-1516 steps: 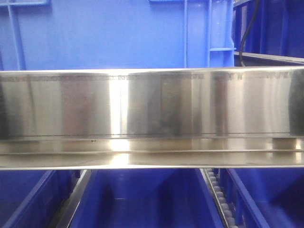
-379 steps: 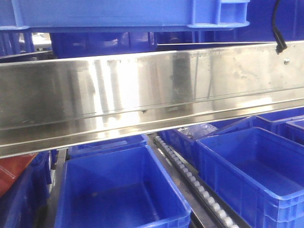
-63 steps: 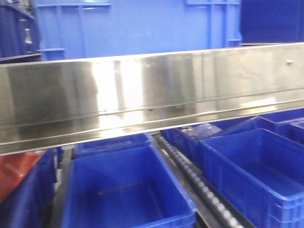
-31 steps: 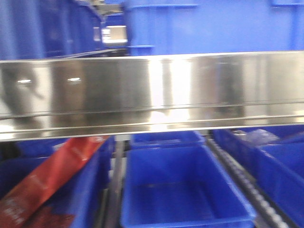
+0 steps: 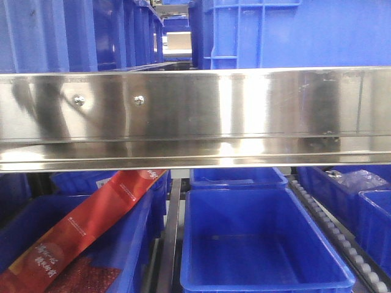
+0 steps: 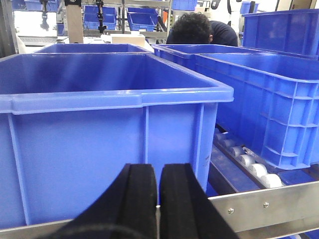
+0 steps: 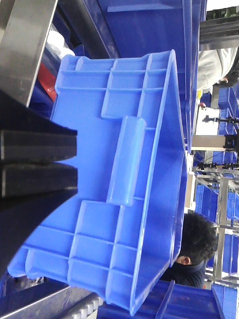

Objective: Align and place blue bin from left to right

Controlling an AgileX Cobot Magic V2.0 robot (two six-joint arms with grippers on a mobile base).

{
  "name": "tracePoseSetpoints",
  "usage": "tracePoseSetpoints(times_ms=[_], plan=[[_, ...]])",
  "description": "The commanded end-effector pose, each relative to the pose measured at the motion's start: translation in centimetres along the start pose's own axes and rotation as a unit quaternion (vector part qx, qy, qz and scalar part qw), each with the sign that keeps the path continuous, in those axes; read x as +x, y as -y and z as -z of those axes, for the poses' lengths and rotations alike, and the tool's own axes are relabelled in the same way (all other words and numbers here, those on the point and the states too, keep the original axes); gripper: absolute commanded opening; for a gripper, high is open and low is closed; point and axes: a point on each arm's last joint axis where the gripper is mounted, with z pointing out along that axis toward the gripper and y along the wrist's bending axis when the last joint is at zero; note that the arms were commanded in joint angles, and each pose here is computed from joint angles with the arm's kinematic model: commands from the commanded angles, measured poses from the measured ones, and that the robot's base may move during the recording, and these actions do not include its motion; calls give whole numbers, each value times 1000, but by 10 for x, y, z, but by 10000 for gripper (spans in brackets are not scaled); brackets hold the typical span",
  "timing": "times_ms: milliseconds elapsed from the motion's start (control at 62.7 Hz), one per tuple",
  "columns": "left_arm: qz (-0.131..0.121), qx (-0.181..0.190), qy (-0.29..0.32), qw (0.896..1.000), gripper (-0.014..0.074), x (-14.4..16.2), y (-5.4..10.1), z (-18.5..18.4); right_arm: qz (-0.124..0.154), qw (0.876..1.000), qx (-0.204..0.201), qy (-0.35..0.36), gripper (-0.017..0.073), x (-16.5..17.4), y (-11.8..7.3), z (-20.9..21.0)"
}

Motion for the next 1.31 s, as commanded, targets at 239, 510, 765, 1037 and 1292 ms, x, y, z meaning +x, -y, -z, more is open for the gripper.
tracePoseSetpoints(times_ms=[239, 510, 765, 1037, 1292], plan=[[0, 4, 13, 1000, 15, -1, 0, 2, 7, 1000, 4, 16, -78, -2, 1, 1], [-12, -19, 20, 1000, 15, -1, -2, 6, 7, 1000, 4, 16, -78, -2, 1, 1], [-12, -115, 80, 990, 15, 46, -7, 7, 7, 1000, 4, 16, -78, -2, 1, 1], [-6, -121, 67, 990, 15, 126, -17, -29, 7, 1000, 4, 18, -78, -2, 1, 1], [-8, -118, 82, 990, 15, 152, -19, -38, 7, 1000, 4, 18, -78, -2, 1, 1]])
